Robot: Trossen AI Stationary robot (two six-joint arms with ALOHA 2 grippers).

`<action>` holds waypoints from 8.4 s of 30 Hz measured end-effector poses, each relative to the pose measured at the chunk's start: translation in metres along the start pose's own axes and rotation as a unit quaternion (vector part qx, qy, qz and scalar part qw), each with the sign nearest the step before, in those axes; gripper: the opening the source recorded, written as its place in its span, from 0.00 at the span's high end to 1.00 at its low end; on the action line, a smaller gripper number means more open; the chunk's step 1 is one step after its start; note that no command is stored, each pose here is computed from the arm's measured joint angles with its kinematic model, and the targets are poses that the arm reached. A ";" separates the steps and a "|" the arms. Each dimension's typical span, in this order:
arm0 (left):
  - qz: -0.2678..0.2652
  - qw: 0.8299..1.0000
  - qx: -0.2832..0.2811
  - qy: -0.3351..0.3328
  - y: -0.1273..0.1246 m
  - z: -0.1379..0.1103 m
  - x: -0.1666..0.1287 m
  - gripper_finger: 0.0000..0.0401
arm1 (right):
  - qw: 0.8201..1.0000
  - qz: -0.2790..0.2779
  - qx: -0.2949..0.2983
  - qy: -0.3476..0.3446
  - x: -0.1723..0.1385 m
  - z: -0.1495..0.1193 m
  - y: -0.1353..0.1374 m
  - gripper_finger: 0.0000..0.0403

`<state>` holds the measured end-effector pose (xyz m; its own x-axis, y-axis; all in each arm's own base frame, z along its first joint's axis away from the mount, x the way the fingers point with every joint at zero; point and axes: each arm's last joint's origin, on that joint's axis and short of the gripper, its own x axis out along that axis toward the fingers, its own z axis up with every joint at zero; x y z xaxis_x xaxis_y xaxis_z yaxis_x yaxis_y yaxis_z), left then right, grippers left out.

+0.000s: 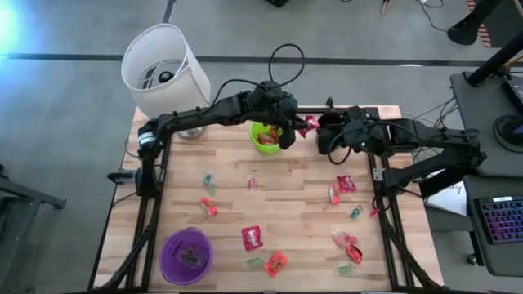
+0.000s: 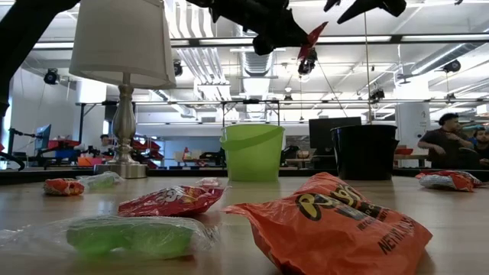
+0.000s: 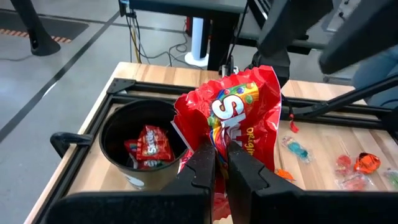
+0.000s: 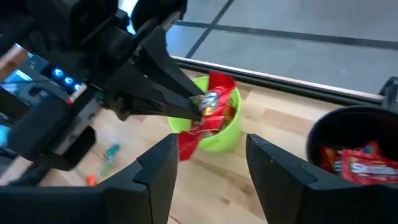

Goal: Sort candy
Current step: Put the red candy into the black bucket

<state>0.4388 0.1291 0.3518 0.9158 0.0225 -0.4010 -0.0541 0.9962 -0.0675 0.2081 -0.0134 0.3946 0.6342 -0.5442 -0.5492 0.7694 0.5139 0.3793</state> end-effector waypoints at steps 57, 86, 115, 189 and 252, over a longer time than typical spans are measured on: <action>0.036 0.999 0.018 -0.030 0.013 0.006 -0.005 0.71 | 0.997 -0.044 -0.050 -0.026 0.033 0.012 0.002 0.97; 0.066 0.990 0.061 0.113 0.013 0.010 -0.096 0.66 | 0.951 -0.257 -0.144 0.093 0.041 0.003 -0.070 0.96; -0.011 0.954 -0.020 0.298 -0.034 -0.011 -0.165 0.66 | 0.955 -0.176 -0.072 0.229 0.062 -0.007 -0.090 0.74; -0.054 0.919 -0.020 0.390 -0.062 -0.024 -0.188 0.66 | 0.910 -0.235 0.063 0.335 0.090 -0.189 -0.142 0.54; -0.053 0.919 -0.024 0.390 -0.062 -0.024 -0.188 0.66 | 0.974 -0.201 -0.024 0.105 0.069 -0.018 -0.101 0.98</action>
<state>0.2606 0.0614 0.4097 0.3539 -0.1588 -0.9217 -0.0155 0.9844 -0.1755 0.1726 -0.0910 0.3046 0.2490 -0.5628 -0.7882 0.9449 0.3197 0.0702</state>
